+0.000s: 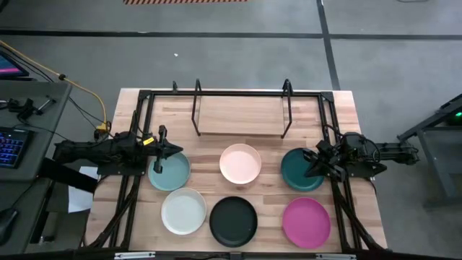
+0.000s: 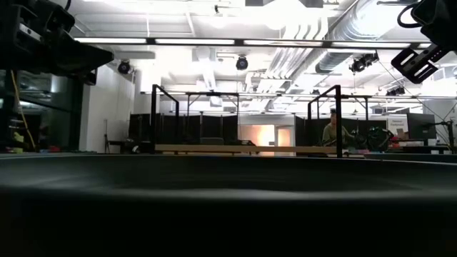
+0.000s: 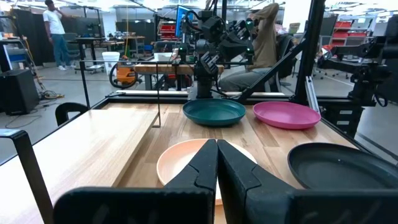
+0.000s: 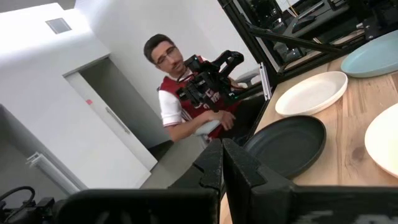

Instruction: Place and stack plates onto a shelf

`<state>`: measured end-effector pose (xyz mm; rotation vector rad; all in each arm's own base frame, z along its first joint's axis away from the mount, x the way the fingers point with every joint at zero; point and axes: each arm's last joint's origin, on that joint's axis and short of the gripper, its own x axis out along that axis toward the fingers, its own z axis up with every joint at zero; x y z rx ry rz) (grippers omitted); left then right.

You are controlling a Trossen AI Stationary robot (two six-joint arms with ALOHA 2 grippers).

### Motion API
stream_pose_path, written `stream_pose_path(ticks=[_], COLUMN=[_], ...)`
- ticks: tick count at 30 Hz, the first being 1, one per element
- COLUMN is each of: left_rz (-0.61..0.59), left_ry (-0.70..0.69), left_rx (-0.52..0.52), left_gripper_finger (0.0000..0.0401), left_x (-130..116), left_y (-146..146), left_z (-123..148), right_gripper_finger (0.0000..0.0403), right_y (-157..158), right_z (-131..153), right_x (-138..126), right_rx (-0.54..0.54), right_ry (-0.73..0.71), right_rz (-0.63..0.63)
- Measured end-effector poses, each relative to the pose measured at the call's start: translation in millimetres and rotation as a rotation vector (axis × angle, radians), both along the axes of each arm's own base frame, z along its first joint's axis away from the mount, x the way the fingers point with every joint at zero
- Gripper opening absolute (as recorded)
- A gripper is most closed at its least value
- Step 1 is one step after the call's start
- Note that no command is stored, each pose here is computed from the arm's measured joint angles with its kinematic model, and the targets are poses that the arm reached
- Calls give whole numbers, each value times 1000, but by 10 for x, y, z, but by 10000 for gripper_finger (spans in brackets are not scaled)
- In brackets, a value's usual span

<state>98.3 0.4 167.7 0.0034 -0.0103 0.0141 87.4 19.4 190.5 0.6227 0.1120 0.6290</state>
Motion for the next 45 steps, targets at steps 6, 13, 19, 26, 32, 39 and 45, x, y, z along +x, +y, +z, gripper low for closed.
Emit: stream_pose_path(ticks=[6,13,19,26,32,39,45], left_rz=[0,0,0,0,0,0,0], left_ry=[0,0,0,0,0,0,0], left_rx=[0,0,0,0,0,0,0], left_gripper_finger=[1,1,1,1,1,1,1], left_x=[0,0,0,0,0,0,0], left_y=[0,0,0,0,0,0,0], left_z=[0,0,0,0,0,0,0], right_gripper_finger=[0,0,0,0,0,0,0], right_y=[0,0,0,0,0,-2,-55], right_z=[0,0,0,-1,0,0,4], right_x=[0,0,0,0,0,1,31], right_rx=[0,0,0,0,0,-76,-458], right_ry=[0,0,0,0,0,-55,-271], right_rz=[0,0,0,0,0,-17,-262])
